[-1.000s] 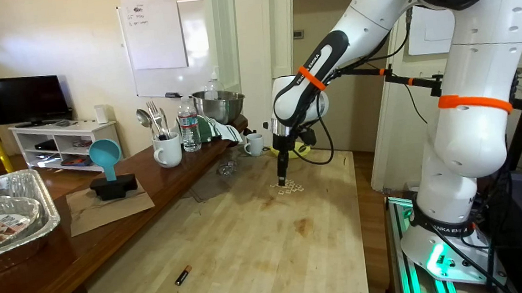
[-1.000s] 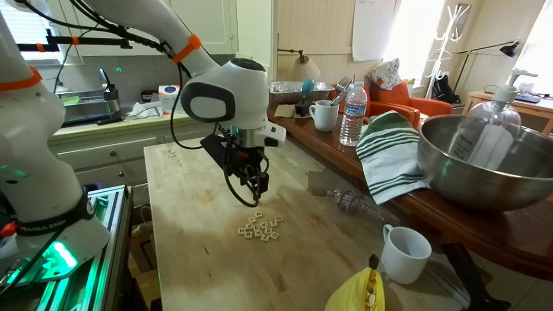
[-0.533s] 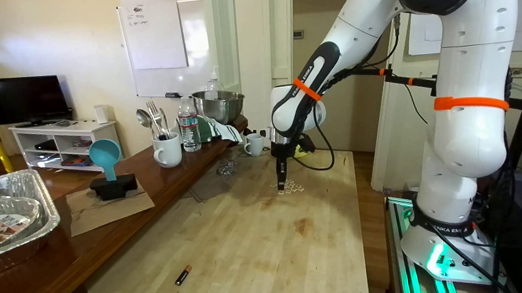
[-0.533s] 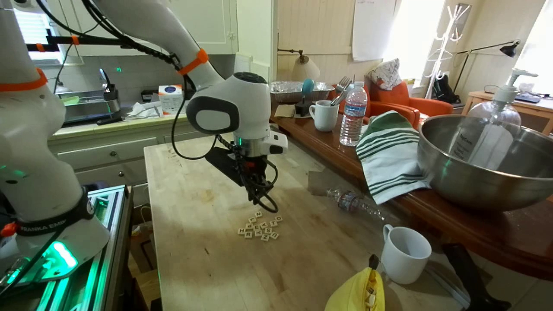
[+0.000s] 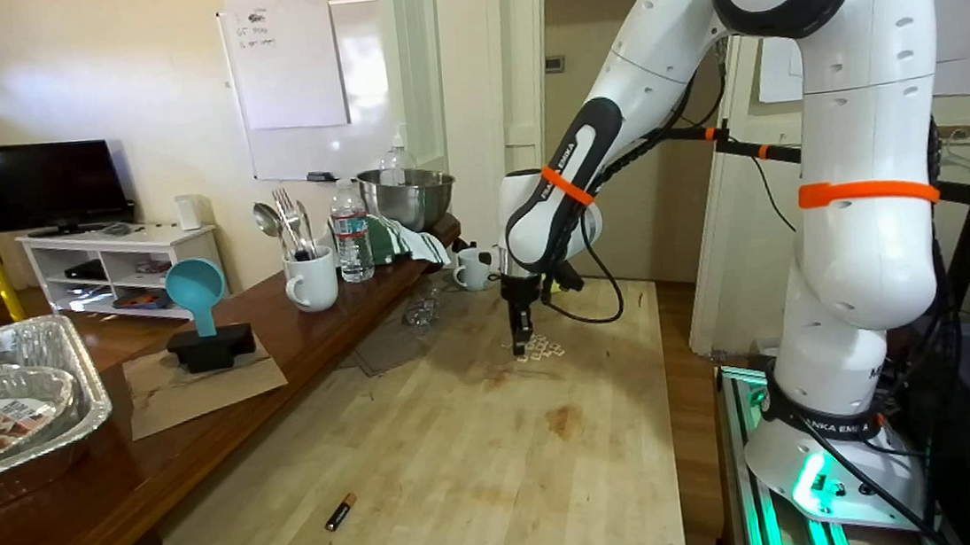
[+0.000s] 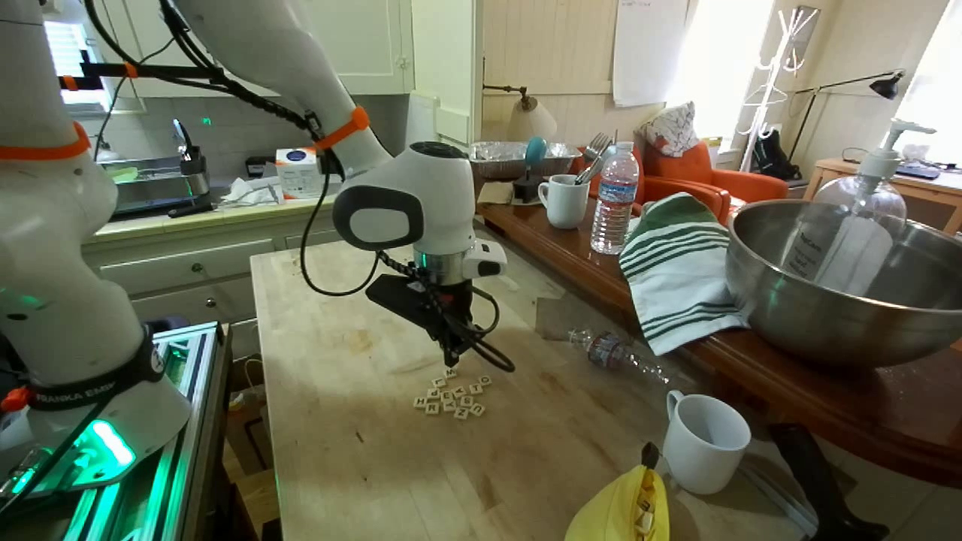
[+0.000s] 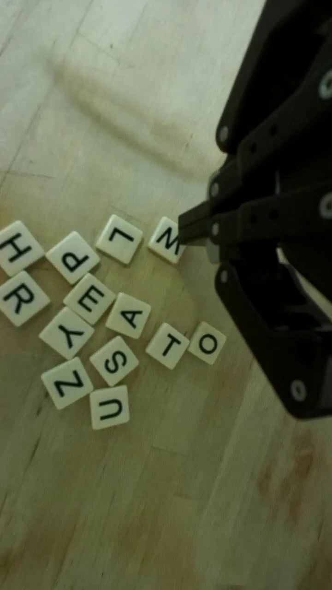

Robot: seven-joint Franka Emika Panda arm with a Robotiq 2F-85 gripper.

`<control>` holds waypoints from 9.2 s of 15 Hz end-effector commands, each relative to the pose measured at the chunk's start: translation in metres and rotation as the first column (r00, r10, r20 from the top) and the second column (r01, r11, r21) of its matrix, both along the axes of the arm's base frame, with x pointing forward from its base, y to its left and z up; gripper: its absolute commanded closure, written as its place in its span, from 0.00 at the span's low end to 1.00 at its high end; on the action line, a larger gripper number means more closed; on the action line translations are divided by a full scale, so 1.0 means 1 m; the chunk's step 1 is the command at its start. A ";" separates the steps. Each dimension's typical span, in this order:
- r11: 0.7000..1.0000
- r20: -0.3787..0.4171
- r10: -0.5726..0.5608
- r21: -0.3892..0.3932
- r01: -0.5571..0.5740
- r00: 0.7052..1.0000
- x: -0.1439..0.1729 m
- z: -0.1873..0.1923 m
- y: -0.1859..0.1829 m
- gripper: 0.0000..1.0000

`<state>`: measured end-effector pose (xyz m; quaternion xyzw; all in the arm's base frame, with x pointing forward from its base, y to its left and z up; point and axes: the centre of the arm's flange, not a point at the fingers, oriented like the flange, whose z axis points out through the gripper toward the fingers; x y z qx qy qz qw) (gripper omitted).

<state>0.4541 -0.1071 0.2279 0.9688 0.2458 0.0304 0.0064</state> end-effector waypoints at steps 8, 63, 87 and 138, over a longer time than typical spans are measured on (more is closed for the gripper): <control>0.998 -0.029 0.048 -0.029 -0.048 0.998 0.004 -0.021 -0.006 1.00; 0.601 -0.156 -0.779 0.086 0.795 0.607 -0.035 -0.024 0.130 1.00; 0.867 -0.093 -0.480 0.104 0.488 0.872 -0.023 0.035 0.071 1.00; 0.919 -0.057 -0.390 0.035 0.392 0.919 -0.003 -0.035 0.002 1.00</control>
